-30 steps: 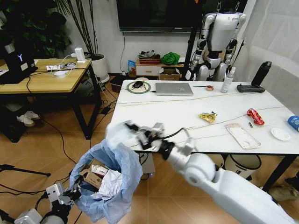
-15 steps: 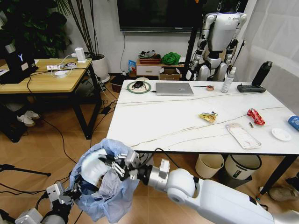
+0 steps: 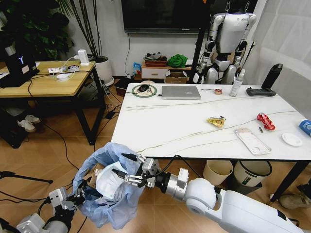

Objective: Pick up the trash bin and place the trash from the table into it.

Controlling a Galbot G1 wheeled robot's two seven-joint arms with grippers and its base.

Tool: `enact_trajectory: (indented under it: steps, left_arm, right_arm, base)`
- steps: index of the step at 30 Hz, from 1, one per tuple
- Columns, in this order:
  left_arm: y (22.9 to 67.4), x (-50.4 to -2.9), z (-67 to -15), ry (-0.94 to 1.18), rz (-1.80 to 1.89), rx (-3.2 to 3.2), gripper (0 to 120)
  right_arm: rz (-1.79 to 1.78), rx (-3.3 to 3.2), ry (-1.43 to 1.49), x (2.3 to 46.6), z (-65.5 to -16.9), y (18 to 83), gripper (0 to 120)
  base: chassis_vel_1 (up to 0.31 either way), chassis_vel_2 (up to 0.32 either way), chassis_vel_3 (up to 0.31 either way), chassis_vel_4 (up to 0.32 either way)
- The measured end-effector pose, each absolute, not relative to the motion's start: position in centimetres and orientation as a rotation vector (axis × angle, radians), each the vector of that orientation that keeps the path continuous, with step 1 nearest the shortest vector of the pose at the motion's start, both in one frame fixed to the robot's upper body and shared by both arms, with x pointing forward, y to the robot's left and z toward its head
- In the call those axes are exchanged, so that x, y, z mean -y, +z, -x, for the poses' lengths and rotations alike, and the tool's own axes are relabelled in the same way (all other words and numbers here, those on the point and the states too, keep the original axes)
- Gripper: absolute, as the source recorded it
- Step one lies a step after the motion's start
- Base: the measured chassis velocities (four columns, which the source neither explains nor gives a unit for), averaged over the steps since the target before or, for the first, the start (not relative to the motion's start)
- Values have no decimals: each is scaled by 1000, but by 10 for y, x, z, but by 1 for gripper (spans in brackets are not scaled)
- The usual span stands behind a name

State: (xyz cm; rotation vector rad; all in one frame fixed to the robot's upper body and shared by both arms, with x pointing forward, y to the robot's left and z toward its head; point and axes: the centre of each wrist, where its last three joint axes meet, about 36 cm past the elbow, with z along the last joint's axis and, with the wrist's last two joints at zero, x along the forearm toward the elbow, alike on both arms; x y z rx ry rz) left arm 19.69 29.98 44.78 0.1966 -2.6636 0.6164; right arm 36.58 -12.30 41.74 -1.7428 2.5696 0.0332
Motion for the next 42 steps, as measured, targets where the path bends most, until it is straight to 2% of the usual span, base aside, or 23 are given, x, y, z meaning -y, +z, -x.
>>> enact_trajectory:
  steps: [3,7,16,25,28,32,35,39,42]
  left_arm:
    - [448,-299,-197,625,-194,2663,0]
    - [448,-299,-197,626,-191,2665,0]
    - [447,-299,-198,625,-190,2662,0]
    - [448,-300,-198,625,-191,2665,0]
    - [449,-299,-197,627,-191,2665,0]
    - [449,-299,-197,624,-185,2661,0]
    - [447,-299,-197,619,-172,2656,0]
    - [433,-299,-199,615,-159,2646,0]
    - [424,-298,-200,618,-161,2635,0]
  right_arm:
    - [1717,-2588,-18,130,-367,410,89]
    - [1686,-2612,-65,137,-368,403,98]
    - [1615,-2638,-77,159,-369,410,100]
    - [1614,-2630,-56,162,-363,413,100]
    - [1513,-2674,-38,171,-367,414,100]
    - [1295,-2824,-39,206,-381,417,100]
    - [1086,-2937,-35,250,-386,415,100]
    - [757,-3069,24,326,-356,396,100]
    - [668,-3090,34,343,-340,392,100]
  base:
    - [0,0,0,0]
    - [0,0,0,0]
    - [0,0,0,0]
    - [0,0,0,0]
    - [0,0,0,0]
    - [0,0,0,0]
    - [0,0,0,0]
    - [0,0,0,0]
    - [0,0,0,0]
